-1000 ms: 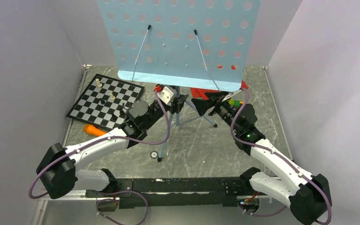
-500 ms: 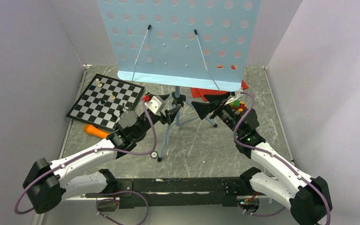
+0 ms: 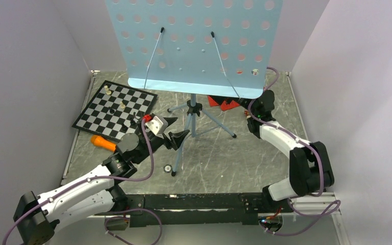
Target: Pack up the instrument practice props
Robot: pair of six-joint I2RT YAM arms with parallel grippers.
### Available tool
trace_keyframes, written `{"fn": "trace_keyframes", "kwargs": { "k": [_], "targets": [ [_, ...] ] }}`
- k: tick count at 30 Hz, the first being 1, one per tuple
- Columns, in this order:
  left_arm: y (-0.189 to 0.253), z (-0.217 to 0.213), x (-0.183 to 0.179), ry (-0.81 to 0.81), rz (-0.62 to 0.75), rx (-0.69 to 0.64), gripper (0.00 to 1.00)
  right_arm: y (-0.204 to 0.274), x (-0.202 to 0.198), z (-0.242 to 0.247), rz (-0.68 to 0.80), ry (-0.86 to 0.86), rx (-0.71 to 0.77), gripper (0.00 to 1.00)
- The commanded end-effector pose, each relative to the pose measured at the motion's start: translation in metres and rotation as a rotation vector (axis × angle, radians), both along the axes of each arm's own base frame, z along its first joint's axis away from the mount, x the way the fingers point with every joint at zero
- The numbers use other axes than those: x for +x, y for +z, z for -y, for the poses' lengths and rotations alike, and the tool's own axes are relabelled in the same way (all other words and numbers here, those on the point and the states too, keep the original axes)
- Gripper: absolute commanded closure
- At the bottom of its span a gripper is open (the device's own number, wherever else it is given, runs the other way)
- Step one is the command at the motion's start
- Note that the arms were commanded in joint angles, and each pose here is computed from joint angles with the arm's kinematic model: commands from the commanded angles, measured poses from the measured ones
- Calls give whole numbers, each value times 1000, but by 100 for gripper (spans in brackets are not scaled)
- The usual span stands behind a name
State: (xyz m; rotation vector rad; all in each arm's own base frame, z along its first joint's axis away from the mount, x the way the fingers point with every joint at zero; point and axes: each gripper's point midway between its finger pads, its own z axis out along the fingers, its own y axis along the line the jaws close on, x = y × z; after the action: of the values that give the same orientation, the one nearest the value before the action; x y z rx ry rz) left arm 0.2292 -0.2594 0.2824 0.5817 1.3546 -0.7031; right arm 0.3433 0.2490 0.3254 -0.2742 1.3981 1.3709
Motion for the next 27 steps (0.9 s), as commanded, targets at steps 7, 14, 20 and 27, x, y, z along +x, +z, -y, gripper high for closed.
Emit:
{"fn": "trace_keyframes", "kwargs": {
  "k": [7,14,20,27],
  "targets": [
    [-23,-4,-17,-40,-109,1,28,45,-11,-23,253,211,-67,18],
    [-37,0,-16,-38,-185,44,28,38,-18,-36,279,307,-63,17],
    [-36,0,-16,-39,-187,38,29,47,-28,-49,285,440,8,18],
    [-37,-3,-19,-39,-185,31,29,52,-27,-52,310,424,5,18]
  ]
}}
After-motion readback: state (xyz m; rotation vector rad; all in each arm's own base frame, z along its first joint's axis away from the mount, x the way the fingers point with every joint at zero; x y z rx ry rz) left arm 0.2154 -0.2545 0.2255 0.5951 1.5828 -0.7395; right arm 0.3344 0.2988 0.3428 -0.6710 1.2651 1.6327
